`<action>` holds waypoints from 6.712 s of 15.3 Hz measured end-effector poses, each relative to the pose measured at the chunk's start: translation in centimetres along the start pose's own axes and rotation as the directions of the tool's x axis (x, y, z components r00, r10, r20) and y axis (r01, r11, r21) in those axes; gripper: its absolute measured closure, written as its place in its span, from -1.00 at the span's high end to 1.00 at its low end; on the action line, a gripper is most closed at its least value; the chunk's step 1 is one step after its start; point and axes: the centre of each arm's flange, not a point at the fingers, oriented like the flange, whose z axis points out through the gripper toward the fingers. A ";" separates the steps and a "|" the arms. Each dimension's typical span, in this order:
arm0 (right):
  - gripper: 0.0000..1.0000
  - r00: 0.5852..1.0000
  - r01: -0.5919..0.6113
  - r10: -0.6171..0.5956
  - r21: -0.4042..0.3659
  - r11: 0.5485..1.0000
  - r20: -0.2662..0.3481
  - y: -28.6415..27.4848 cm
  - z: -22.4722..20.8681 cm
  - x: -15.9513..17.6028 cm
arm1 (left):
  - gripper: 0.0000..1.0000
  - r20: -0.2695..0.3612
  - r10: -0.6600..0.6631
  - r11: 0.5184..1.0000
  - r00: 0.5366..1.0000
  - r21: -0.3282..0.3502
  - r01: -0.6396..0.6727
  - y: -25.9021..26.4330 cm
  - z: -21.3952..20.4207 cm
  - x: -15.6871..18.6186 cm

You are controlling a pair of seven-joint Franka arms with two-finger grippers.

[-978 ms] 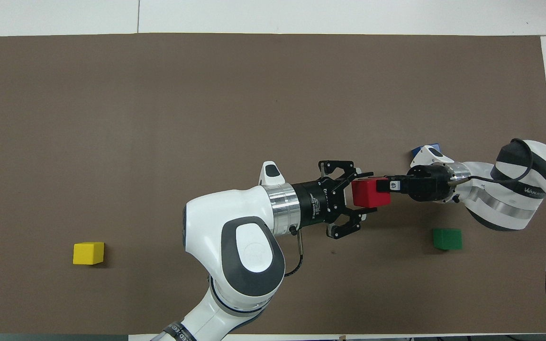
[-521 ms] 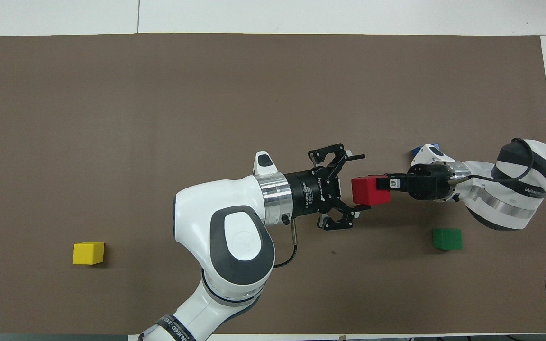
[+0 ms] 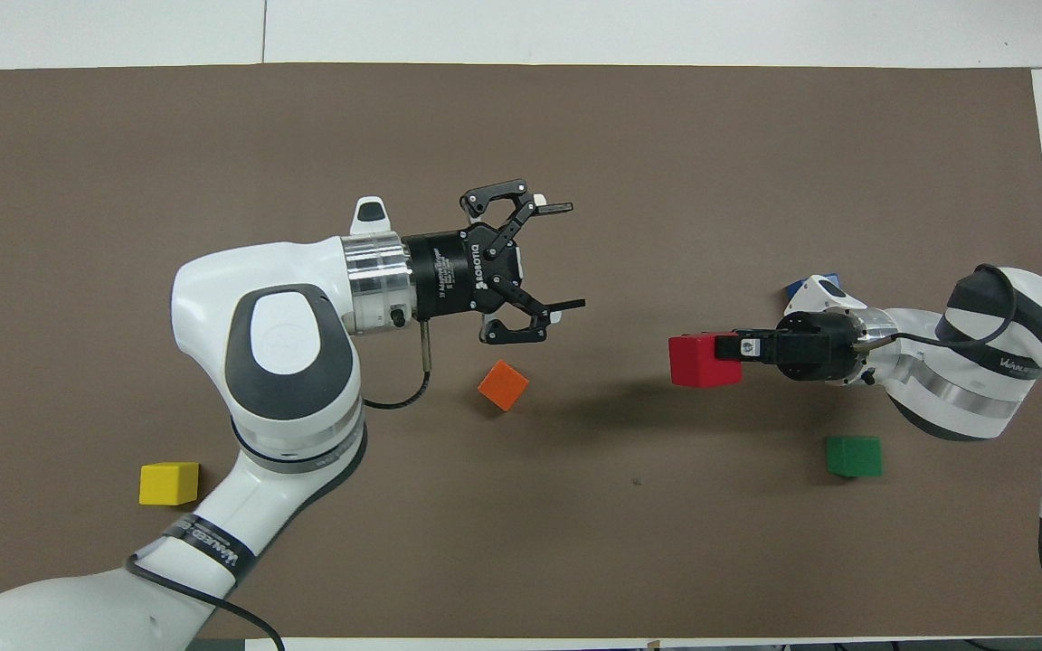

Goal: Transfer red block to right arm and stack on blue block
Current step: 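Open the left gripper and withdraw it while the right gripper lifts the cube, then move the red cube with the right gripper above the blue cube, then lower the red cube onto the blue cube with the right gripper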

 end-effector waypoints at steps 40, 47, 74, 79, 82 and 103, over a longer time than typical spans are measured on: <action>0.10 0.999 -0.025 0.034 -0.989 -0.148 -0.030 -26.5 -0.9 10.2 | 1.00 0.080 0.934 0.009 0.350 0.969 -0.246 3.4 -26.9 2.1; 0.10 0.993 0.071 0.110 -0.950 -0.303 0.039 -22.3 -0.1 11.1 | 1.00 0.066 0.932 0.021 0.357 0.972 -0.236 3.1 -28.6 -1.3; 0.10 0.986 0.156 0.001 -0.921 -0.356 0.167 -9.1 -3.7 8.5 | 1.00 0.116 0.955 -0.040 0.274 0.962 -0.270 4.3 -28.5 -3.9; 0.10 0.987 0.152 0.010 -0.922 -0.356 0.158 -8.3 -4.0 8.5 | 1.00 0.107 0.957 -0.022 0.270 0.953 -0.302 4.6 -29.0 -3.8; 0.10 0.987 0.153 0.015 -0.922 -0.355 0.158 -8.0 -4.0 8.4 | 1.00 0.101 0.960 -0.016 0.261 0.951 -0.309 4.8 -29.2 -3.8; 0.10 0.986 0.166 0.049 -0.920 -0.354 0.159 -7.1 -5.4 7.6 | 1.00 0.104 0.961 -0.019 0.258 0.950 -0.312 4.8 -29.2 -3.9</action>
